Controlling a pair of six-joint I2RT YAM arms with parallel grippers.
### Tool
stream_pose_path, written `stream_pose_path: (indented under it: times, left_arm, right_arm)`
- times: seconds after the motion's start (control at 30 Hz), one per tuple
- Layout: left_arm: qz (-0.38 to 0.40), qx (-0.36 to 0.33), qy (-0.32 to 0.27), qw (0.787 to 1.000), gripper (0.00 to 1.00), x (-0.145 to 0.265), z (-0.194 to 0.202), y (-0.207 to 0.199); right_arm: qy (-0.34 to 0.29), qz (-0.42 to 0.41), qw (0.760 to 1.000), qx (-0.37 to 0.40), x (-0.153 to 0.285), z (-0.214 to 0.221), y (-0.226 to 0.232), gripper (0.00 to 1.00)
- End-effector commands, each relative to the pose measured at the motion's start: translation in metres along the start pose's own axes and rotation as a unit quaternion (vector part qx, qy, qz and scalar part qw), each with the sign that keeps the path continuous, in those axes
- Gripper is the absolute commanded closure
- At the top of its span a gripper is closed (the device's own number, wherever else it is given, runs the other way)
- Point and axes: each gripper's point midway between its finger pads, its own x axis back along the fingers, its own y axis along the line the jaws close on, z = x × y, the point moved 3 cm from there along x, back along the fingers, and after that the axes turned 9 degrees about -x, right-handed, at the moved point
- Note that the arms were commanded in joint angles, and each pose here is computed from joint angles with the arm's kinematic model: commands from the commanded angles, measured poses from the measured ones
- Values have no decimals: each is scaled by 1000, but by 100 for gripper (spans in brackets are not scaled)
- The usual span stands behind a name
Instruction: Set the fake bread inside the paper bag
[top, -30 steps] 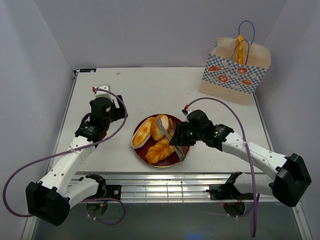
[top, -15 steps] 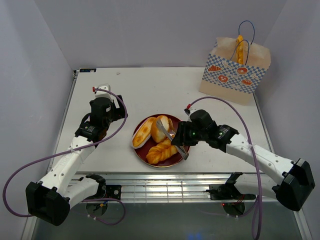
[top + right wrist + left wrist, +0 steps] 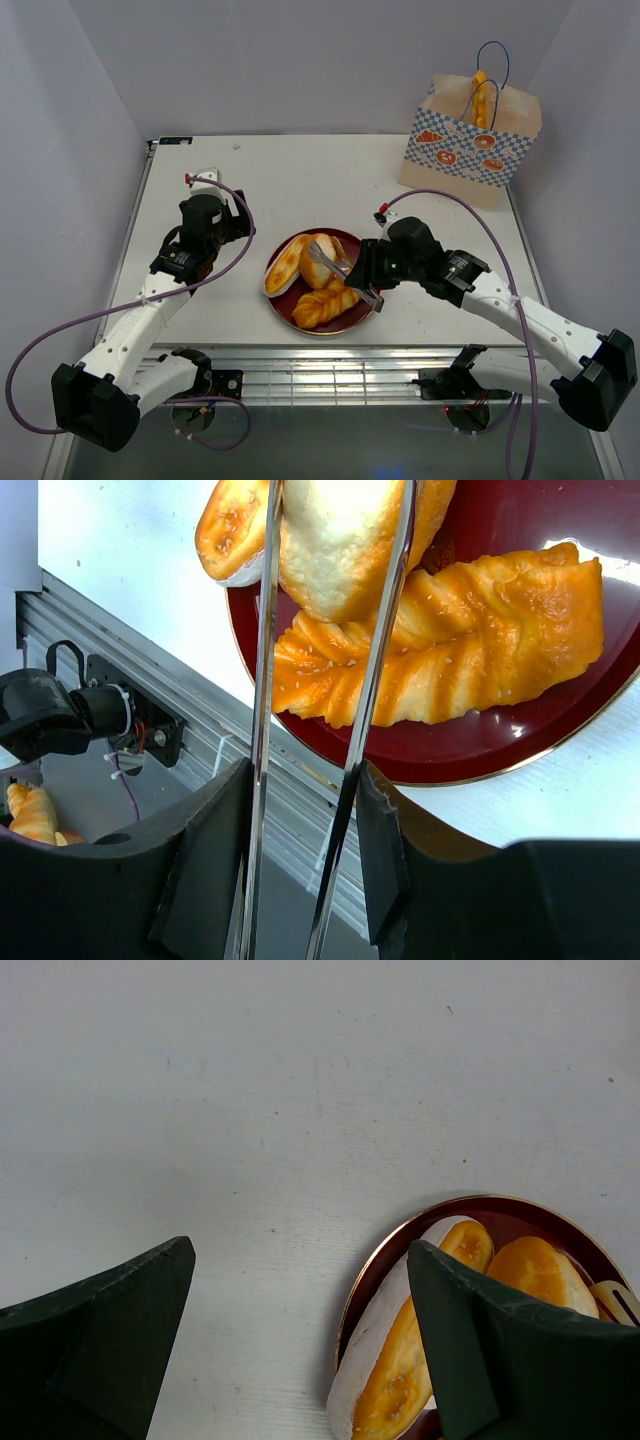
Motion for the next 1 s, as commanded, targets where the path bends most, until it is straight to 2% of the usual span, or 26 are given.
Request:
stream_pose_path:
  times: [0.0, 0.4, 0.63, 0.77, 0.97]
  left_arm:
    - [6, 11, -28, 1000, 2, 10, -19, -2]
    - [6, 13, -31, 999, 2, 11, -20, -1]
    - [7, 13, -31, 999, 2, 12, -20, -1]
    - [9, 12, -28, 999, 2, 10, -19, -3]
    - [8, 12, -27, 1000, 2, 10, -19, -2]
  right_arm:
    - [-48, -48, 997, 23, 21, -24, 32, 92]
    - [-100, -65, 992, 47, 57, -38, 43, 92]
    - [-57, -50, 996, 44, 33, -9, 14, 92]
    - [-60, -40, 996, 52, 25, -1, -1, 92]
    - [-38, -51, 996, 58, 16, 8, -3, 92]
